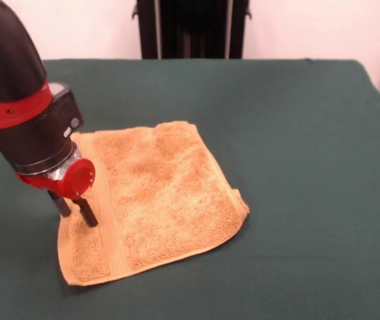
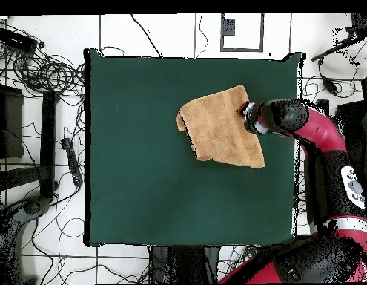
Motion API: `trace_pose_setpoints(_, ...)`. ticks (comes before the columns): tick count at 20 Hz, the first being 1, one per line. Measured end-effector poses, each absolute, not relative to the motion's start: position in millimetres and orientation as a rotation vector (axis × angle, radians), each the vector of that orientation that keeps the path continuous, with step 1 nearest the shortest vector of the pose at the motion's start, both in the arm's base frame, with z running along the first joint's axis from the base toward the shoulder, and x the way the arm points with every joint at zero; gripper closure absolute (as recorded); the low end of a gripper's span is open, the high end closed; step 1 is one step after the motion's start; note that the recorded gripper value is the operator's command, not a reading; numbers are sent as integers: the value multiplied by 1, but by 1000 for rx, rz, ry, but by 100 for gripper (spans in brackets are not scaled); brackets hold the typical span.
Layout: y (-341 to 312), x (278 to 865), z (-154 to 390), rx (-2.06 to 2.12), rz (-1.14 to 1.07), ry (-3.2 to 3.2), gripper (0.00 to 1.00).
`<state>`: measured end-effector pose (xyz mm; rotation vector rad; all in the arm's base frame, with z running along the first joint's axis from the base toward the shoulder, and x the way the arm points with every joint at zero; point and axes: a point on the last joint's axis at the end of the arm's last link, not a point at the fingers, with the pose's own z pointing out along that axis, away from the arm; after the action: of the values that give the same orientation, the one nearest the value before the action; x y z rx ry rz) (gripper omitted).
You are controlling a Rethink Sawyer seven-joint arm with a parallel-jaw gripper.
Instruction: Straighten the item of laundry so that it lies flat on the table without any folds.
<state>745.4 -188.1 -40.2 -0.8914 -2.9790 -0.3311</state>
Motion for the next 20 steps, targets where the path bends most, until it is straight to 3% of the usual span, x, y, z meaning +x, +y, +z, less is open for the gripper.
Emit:
trace_pose_setpoints(10, -181, 751, -41, -840, -260, -3011, 0)
trace_pose_setpoints(20, -161, 752, -41, -667, -19, -3063, 0)
